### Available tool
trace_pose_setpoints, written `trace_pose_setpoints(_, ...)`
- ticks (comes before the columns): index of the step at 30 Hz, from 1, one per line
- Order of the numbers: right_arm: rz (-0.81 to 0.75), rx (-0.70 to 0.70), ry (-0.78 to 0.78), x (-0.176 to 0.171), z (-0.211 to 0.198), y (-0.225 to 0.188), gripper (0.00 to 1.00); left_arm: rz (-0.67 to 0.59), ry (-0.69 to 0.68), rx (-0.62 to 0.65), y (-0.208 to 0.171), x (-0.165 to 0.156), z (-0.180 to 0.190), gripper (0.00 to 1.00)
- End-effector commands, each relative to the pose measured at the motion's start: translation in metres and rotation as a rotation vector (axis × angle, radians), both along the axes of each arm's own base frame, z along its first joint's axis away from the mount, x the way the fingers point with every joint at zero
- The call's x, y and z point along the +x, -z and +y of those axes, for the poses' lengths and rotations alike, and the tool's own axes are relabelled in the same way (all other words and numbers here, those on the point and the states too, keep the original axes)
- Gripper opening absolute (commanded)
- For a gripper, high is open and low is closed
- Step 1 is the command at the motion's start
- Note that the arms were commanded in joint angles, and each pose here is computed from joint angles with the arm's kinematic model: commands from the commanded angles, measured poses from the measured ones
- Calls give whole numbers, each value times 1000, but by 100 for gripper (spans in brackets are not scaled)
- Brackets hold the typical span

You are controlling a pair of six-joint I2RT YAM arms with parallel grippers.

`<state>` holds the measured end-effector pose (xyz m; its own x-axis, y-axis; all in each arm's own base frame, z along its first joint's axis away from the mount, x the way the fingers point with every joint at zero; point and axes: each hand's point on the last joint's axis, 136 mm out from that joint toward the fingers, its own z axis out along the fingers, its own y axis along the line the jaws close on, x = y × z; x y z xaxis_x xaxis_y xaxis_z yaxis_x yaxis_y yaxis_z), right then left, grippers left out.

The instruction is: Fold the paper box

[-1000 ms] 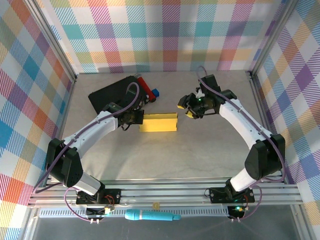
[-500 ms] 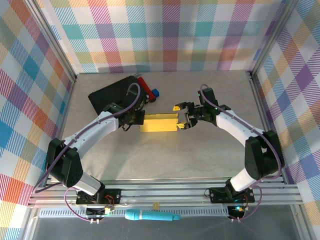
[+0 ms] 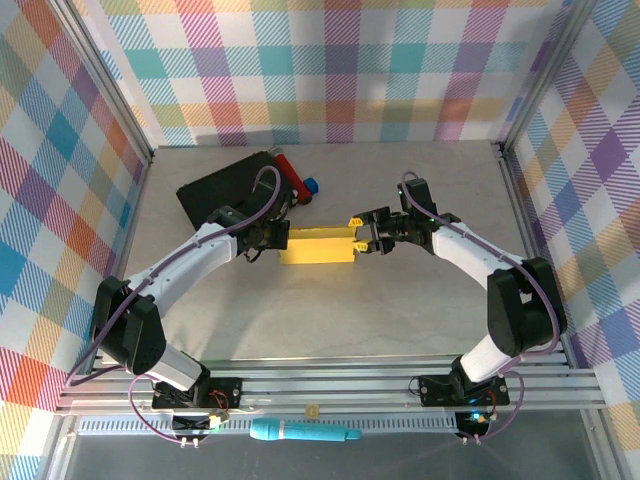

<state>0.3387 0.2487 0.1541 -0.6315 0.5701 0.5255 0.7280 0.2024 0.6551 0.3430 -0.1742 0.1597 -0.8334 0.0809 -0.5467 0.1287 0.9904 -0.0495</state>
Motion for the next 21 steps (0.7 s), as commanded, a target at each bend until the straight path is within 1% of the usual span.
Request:
trace_pose_setpoints(1, 30, -17, -11, -5, -3, 16, 42, 4, 0, -2, -5, -7, 0, 0)
trace_pose_setpoints(3, 34, -25, -13, -6, -4, 19, 39, 5, -1, -6, -6, -8, 1, 0)
trace_pose_setpoints(5, 35, -29, -14, -6, -5, 21, 37, 5, -3, -16, -9, -9, 0, 4)
trace_pose_setpoints(7, 36, -32, -17, -6, -5, 22, 34, 1, -1, -38, -14, -11, -2, 13)
trace_pose_setpoints(9, 39, -38, -17, -7, -6, 23, 33, -8, -9, -75, -23, -14, -4, 28)
trace_pose_setpoints(11, 40, -43, -20, -8, -6, 24, 33, -10, -16, -128, -32, -18, -7, 38)
trace_pose_setpoints(13, 44, -47, -21, -8, -7, 26, 32, -6, -36, -181, -40, -23, -9, 46)
trace_pose_setpoints(16, 43, -47, -25, -9, -6, 27, 32, 16, -113, -276, -50, -30, -9, 57)
trace_pose_setpoints(18, 42, -50, -27, -8, -6, 27, 31, 47, -220, -369, -54, -32, -2, 63)
trace_pose_setpoints(21, 43, -51, -29, -9, -6, 28, 31, 162, -422, -540, -43, -31, 9, 64)
